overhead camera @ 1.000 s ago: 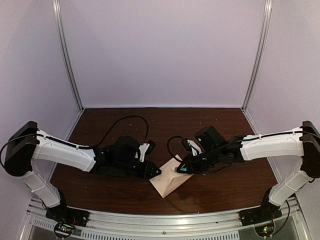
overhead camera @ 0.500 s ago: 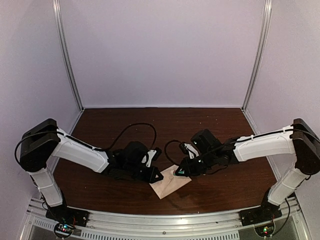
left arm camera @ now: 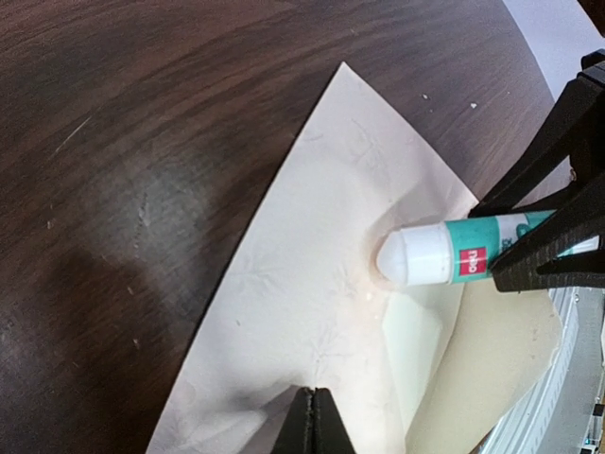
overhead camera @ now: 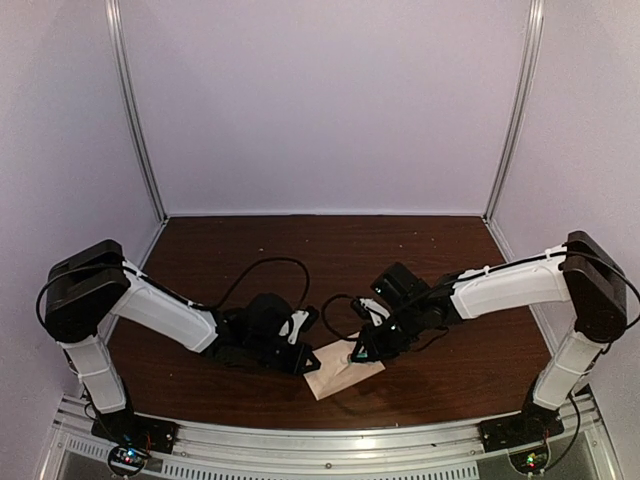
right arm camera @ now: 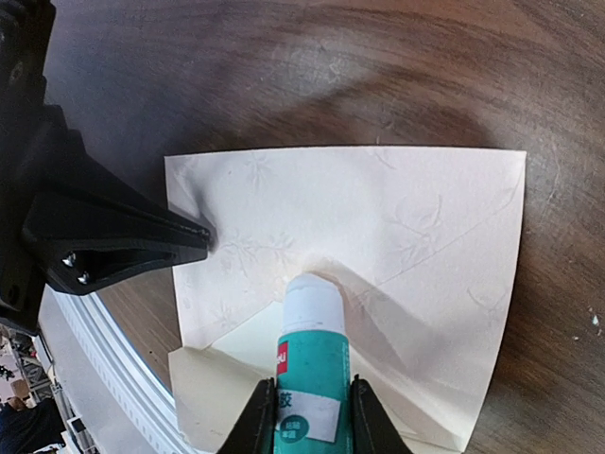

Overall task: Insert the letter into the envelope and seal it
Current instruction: Apply the solid glue to the envelope.

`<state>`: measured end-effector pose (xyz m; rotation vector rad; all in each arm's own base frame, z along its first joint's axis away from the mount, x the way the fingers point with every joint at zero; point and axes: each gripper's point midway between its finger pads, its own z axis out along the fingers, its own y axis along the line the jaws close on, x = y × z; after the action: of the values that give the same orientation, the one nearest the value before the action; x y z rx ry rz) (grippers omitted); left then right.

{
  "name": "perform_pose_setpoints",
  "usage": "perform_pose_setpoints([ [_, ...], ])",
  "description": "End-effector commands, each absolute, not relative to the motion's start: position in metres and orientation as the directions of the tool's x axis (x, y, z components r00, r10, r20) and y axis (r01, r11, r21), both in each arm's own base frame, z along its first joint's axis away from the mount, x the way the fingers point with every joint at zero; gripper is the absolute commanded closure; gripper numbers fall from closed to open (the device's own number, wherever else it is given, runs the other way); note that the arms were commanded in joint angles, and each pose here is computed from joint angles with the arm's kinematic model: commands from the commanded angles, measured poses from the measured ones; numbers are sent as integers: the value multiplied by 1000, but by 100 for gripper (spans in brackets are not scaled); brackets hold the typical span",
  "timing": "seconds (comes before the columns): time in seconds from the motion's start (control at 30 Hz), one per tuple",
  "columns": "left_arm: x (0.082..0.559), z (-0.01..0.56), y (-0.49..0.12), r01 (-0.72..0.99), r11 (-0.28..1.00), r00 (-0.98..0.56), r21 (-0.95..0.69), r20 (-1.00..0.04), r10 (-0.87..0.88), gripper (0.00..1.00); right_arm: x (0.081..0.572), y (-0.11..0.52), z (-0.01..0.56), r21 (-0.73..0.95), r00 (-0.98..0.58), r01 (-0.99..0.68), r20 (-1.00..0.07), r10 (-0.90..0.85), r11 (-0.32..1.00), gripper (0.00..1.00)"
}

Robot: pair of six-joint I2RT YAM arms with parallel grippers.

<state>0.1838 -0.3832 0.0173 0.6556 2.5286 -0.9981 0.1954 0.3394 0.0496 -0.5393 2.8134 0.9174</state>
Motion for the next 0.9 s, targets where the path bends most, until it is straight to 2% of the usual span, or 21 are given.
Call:
perform_pose_setpoints([
  [0.0,178,5,-379,521,652,-844,-551,-445,298,100,193,337,43,533,-922,-388,-207,-329,752,95],
  [0.3,179,0,-377,505,666,-853,-549,-435,289,100,194,345,65,578,-911,-412,-261,-319,705,95],
  [0.53,181,-2,-376,482,679,-864,-553,-428,265,100,154,346,80,695,-906,-416,-266,-328,586,94],
  [0.87,182,-5,-375,473,689,-868,-549,-423,259,100,111,349,75,742,-892,-432,-267,-366,513,94],
])
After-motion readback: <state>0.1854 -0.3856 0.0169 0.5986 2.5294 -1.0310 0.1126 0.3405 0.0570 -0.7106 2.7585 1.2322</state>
